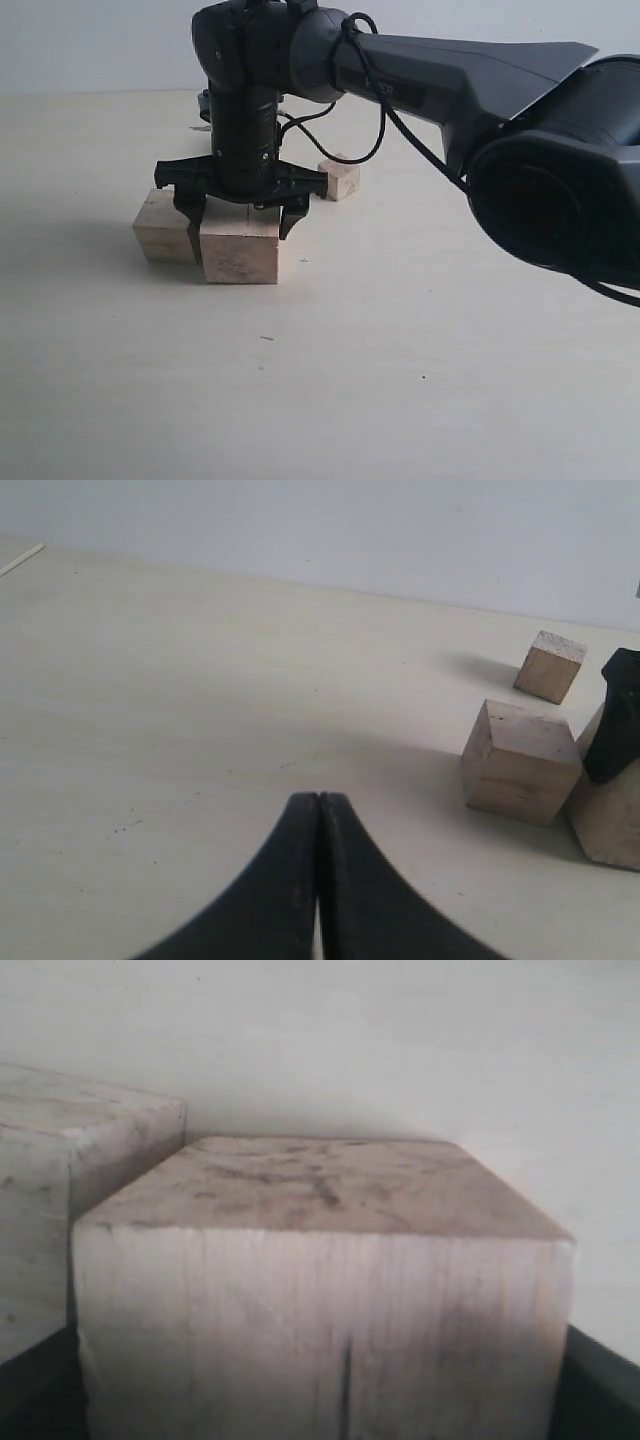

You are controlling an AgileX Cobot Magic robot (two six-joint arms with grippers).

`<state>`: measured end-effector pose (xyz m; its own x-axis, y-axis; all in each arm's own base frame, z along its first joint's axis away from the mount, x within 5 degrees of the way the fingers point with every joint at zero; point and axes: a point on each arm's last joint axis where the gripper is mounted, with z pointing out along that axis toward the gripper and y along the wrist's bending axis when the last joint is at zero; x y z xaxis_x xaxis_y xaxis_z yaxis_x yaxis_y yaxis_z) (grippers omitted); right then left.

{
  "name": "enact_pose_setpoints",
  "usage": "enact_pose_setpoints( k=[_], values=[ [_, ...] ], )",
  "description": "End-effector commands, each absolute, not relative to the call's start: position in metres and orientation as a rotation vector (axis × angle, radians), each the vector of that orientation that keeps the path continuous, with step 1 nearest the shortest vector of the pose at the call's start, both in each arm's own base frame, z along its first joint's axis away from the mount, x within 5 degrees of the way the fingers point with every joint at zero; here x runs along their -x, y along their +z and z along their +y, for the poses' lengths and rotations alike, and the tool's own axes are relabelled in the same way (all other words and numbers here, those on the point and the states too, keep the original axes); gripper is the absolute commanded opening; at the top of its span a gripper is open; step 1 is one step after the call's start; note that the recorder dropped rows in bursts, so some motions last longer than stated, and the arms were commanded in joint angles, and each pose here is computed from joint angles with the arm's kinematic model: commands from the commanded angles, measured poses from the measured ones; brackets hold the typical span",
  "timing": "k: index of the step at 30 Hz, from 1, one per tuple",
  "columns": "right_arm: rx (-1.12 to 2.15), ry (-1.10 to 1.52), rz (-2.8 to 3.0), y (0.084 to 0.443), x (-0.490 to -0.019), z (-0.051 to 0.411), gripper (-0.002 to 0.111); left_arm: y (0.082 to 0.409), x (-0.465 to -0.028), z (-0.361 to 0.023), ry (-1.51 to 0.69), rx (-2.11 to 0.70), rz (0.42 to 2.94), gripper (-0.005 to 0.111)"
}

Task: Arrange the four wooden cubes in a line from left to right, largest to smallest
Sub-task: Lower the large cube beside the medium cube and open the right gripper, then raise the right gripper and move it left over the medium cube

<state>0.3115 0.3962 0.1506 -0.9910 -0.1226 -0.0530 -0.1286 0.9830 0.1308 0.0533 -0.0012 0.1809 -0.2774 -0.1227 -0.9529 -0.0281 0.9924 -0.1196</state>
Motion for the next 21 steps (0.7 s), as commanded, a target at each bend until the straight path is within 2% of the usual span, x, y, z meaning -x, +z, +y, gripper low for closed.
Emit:
enact_pose_setpoints(
  k=[1, 8, 21],
  values=[
    [0.233, 0.203, 3.071, 0.148, -0.313, 0.397, 0.095, 0.181, -0.053, -0.001, -0.093, 0.097, 1.837, 0.0],
    [0.242, 0.227, 3.053, 0.159, -0.313, 0.397, 0.098, 0.181, -0.053, -0.001, -0.093, 0.097, 1.837, 0.0],
    [0.265, 0.466, 2.854, 0.256, -0.311, 0.395, 0.097, 0.181, -0.053, -0.001, -0.093, 0.097, 1.837, 0.0]
  ],
)
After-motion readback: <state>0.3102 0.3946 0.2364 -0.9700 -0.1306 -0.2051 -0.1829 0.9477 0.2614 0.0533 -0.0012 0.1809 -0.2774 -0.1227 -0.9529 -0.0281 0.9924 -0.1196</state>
